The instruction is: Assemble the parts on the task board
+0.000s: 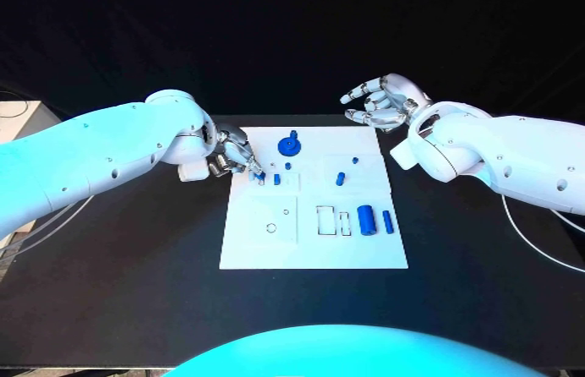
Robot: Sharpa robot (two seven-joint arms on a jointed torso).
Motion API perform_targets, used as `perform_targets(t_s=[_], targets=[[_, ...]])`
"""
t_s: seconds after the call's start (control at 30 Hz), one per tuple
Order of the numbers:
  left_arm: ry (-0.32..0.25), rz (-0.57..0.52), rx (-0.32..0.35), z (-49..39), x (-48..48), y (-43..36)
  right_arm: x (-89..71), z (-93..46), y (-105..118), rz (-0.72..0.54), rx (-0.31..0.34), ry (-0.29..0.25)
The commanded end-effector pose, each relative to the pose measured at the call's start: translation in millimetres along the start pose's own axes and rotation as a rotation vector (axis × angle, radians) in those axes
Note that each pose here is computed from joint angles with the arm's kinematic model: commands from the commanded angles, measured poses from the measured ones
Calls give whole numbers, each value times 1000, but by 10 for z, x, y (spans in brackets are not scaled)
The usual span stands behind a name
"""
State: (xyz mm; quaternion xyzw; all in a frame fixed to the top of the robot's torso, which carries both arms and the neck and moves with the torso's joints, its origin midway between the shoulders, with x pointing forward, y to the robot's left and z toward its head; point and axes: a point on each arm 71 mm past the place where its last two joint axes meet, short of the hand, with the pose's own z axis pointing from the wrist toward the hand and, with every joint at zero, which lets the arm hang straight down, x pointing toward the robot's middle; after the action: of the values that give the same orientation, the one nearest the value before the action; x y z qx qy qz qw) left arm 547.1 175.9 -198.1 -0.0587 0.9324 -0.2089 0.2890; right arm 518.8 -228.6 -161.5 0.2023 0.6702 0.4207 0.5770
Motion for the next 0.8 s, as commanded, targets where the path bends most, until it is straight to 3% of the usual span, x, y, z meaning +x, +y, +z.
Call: perform_targets(t_s=[0.03,0.17,0.3,0.6,0.8], targets=[[122,0,5,3,56,-19,3,2,6,-2,-10,6],[91,2,-18,18,13,-19,5,3,9,-2,-11,6],[22,5,-44,43,-35,-29,4,3,8,-2,-10,4],[-83,-9,-68,87,-56,-19,6,3,11,-3,-11,3],[-84,-2,-74,113,-5,-3,7,3,9,-2,-11,4]])
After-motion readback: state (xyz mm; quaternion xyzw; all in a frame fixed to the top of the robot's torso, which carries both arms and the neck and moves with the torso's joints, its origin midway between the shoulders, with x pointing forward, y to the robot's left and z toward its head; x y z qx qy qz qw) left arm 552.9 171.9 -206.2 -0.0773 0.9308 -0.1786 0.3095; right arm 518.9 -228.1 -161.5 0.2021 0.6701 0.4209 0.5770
